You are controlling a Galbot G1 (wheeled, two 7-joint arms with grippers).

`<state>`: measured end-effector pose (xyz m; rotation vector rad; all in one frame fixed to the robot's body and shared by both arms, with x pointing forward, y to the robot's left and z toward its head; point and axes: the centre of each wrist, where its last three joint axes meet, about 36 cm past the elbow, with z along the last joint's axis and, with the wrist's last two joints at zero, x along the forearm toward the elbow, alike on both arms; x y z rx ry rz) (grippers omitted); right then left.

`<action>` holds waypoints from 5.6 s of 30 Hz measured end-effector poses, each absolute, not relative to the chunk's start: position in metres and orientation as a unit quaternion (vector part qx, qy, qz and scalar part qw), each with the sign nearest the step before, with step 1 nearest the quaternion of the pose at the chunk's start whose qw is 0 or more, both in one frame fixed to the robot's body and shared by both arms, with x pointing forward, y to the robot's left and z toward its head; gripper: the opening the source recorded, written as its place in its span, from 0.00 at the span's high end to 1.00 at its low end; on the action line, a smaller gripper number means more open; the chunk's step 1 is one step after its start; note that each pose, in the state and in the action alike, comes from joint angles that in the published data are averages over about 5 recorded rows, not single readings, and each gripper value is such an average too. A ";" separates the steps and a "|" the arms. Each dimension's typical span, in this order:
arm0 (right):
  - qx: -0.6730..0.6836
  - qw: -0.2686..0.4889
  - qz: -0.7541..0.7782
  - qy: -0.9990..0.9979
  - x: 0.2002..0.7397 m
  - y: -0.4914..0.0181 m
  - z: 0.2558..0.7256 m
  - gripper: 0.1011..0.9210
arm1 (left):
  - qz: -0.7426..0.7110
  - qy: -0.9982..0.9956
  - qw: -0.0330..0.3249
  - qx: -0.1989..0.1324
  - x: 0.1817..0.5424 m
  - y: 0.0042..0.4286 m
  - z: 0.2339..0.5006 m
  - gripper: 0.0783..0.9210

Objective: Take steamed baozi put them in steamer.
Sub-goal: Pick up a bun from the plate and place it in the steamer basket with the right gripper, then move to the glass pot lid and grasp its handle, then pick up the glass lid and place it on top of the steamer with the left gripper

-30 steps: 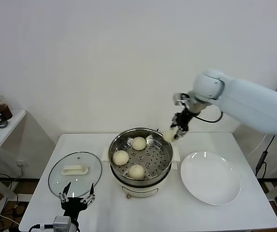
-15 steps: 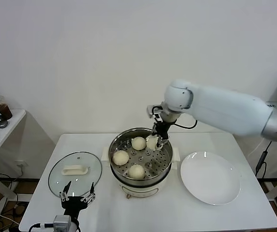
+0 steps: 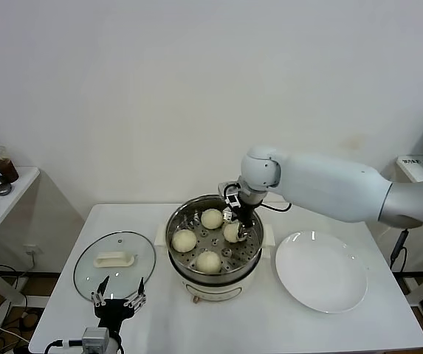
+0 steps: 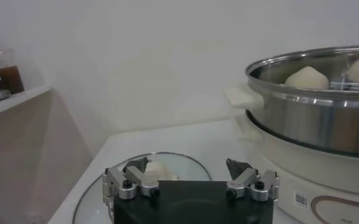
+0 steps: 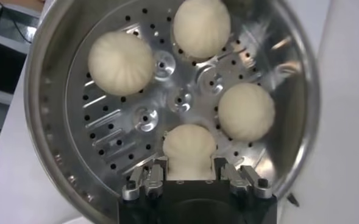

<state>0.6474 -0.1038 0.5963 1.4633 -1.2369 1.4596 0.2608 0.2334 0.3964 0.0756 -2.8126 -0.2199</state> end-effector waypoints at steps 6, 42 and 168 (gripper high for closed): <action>0.565 0.359 0.567 -0.480 0.645 -0.105 0.592 0.54 | -0.078 -0.983 0.162 0.027 0.262 0.235 0.393 0.12; 0.434 0.106 0.312 -0.839 0.602 -0.301 0.639 0.12 | -0.046 -0.989 0.129 0.057 0.258 0.238 0.390 0.12; -0.122 0.091 -0.046 -0.987 0.333 -0.375 0.330 0.12 | -0.717 -0.682 0.138 0.043 0.415 0.335 0.313 0.89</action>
